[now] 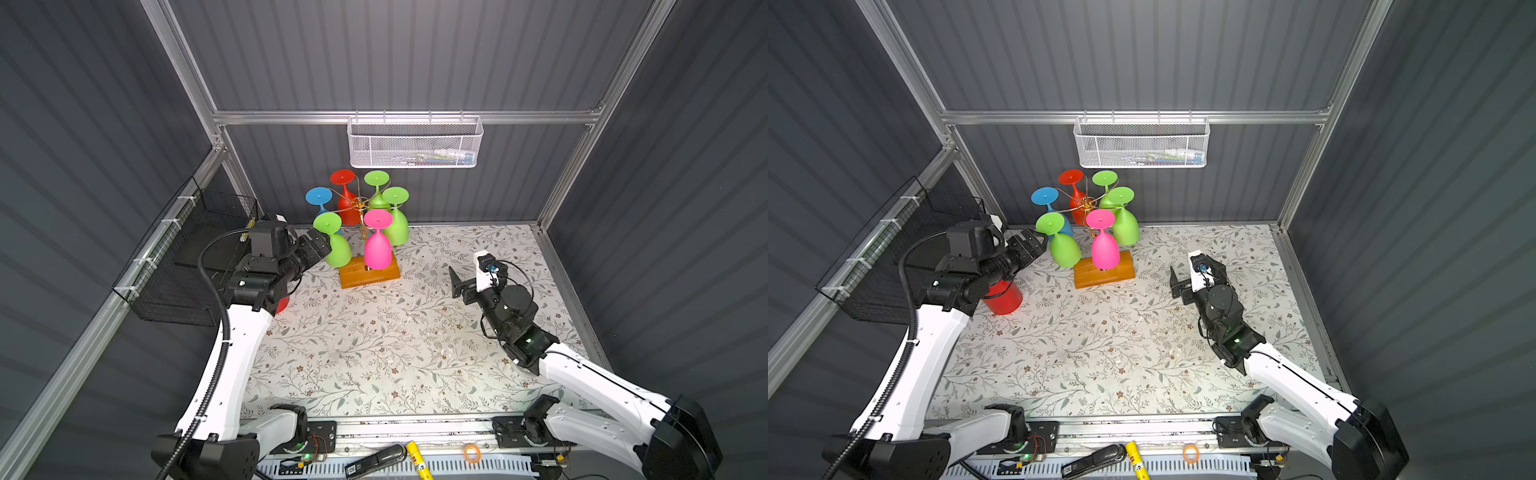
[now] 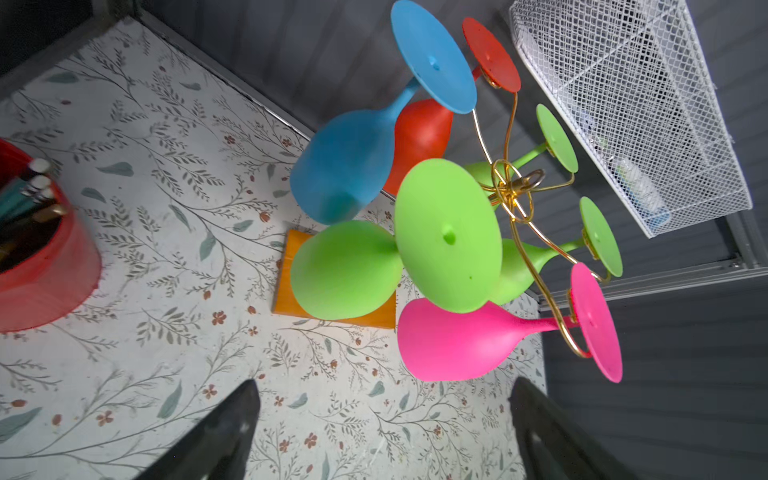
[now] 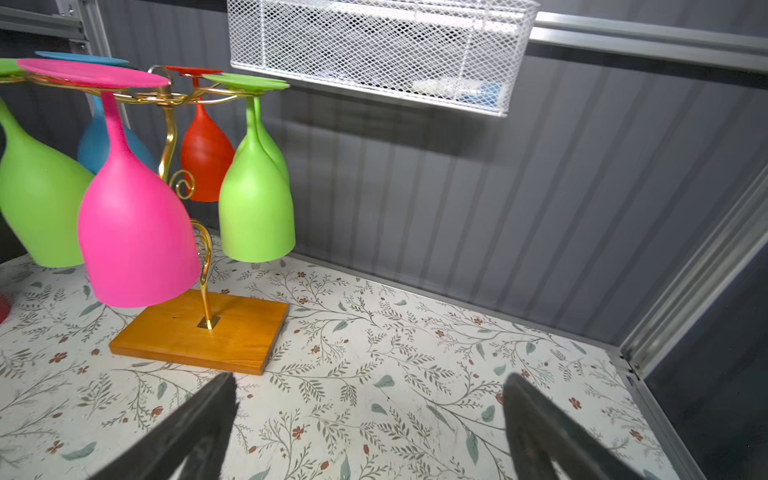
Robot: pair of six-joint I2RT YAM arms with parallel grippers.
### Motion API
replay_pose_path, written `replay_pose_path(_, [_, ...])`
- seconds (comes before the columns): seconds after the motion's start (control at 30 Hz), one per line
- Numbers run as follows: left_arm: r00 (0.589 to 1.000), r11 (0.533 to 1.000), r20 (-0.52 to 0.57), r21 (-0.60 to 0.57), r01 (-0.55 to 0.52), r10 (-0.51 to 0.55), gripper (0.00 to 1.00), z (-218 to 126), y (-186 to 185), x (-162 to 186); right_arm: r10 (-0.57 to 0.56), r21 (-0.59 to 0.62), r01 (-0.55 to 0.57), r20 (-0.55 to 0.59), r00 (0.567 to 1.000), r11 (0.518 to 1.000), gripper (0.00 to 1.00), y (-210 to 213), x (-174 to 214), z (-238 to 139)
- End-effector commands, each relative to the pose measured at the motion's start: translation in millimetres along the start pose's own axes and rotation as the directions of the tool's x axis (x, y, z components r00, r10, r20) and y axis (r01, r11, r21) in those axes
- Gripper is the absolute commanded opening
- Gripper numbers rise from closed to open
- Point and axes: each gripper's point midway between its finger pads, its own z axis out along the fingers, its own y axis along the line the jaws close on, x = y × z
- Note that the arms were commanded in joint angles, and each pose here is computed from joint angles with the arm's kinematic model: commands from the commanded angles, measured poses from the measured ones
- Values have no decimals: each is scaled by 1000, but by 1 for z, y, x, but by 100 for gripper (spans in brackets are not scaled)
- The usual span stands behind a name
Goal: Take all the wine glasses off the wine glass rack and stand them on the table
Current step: 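Raise the left gripper toward the glass rack while the right arm lifts forward, then close the left gripper on the foot of the nearest green wine glass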
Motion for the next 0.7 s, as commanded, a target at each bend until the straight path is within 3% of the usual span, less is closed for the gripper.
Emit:
replay_pose_path(0.0, [986, 976, -16, 144, 165, -165, 91, -3, -18, -14, -10, -41, 12, 49, 999, 999, 99, 7, -24, -8])
replay_pose_path(0.13, [956, 929, -20, 233, 289, -292, 87, 4, -17, -27, -14, -58, 18, 66, 998, 998, 99, 11, -32, -11])
replay_pose_path(0.33, [936, 885, -71, 309, 348, -344, 75, 19, -28, -31, -18, -76, 22, 64, 998, 997, 99, 15, -39, -11])
replay_pose_path(0.57, [922, 857, -101, 342, 385, -373, 51, 30, -33, -34, -1, -106, 7, 62, 998, 994, 99, 24, -47, -10])
replay_pose_path(0.67, [918, 855, -112, 338, 395, -380, 46, 34, -32, -33, -6, -116, 13, 57, 998, 993, 99, 30, -49, -7])
